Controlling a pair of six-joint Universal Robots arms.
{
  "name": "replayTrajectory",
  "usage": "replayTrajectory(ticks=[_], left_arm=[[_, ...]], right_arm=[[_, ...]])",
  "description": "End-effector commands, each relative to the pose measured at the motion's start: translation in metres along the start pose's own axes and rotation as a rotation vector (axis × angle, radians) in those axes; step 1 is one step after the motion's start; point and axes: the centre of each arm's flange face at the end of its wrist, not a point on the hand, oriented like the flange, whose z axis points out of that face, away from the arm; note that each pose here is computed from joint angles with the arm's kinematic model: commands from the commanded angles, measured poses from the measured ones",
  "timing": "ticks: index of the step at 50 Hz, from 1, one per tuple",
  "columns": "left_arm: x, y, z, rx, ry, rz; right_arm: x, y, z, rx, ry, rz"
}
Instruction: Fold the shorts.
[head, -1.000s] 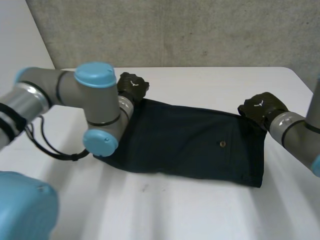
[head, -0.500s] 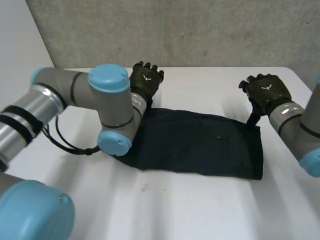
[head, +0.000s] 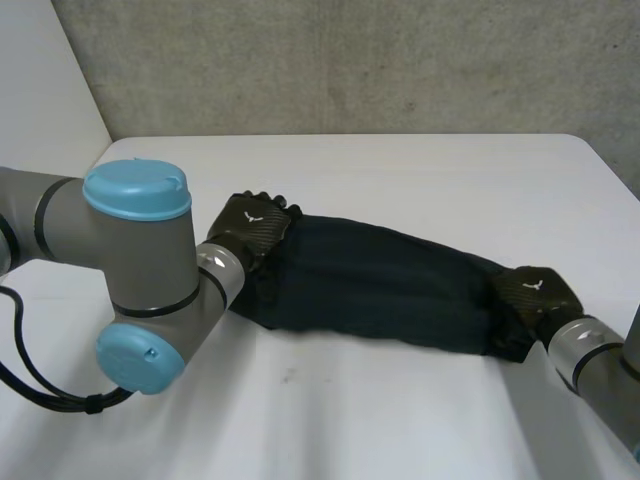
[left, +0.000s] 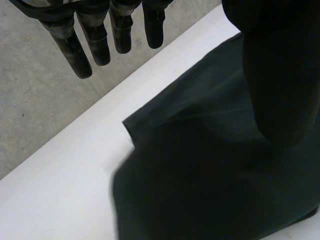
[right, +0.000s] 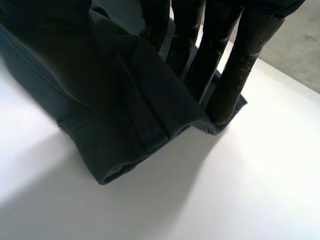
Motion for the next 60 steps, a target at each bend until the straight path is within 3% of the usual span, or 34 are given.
replayTrajectory(ticks=[1,14,22,30,34,37,42,46,50,54,60], left_arm=[[-0.004,-0.015,-0.018,0.046,-0.012,-0.011],[-0.015,-0.034,-0.051,0.119,-0.045,-0.014],[-0.021,-0.026,-0.049,0.089,-0.061,-0.019],[-0.026,-0.037,-0.045,0.143,-0.083,-0.023],[-0.030,-0.049,-0.043,0.182,-0.098,-0.024],[-0.034,-0.059,-0.041,0.215,-0.110,-0.029],[-0.038,-0.079,-0.036,0.281,-0.117,-0.063],[-0.032,-0.085,-0.025,0.309,-0.095,-0.118],[-0.009,-0.085,-0.013,0.310,-0.032,-0.159],[0.036,-0.059,0.003,0.236,0.068,-0.149],[0.063,-0.018,0.020,0.112,0.117,-0.127]], right_arm=[[0.042,-0.021,0.002,0.054,0.116,-0.052],[0.057,-0.091,-0.012,0.079,0.138,-0.533],[-0.071,-0.133,-0.019,0.344,-0.166,-0.721],[-0.168,-0.088,-0.031,0.409,-0.583,-0.840],[-0.169,-0.091,-0.032,0.385,-0.613,-0.789],[-0.163,-0.103,-0.035,0.363,-0.626,-0.612],[-0.095,-0.147,-0.026,0.350,-0.475,-0.108],[-0.061,-0.158,-0.027,0.333,-0.394,0.142],[-0.053,-0.146,-0.018,0.274,-0.339,0.163],[-0.052,-0.124,-0.002,0.185,-0.280,0.112],[-0.053,-0.090,0.022,0.070,-0.198,0.037]])
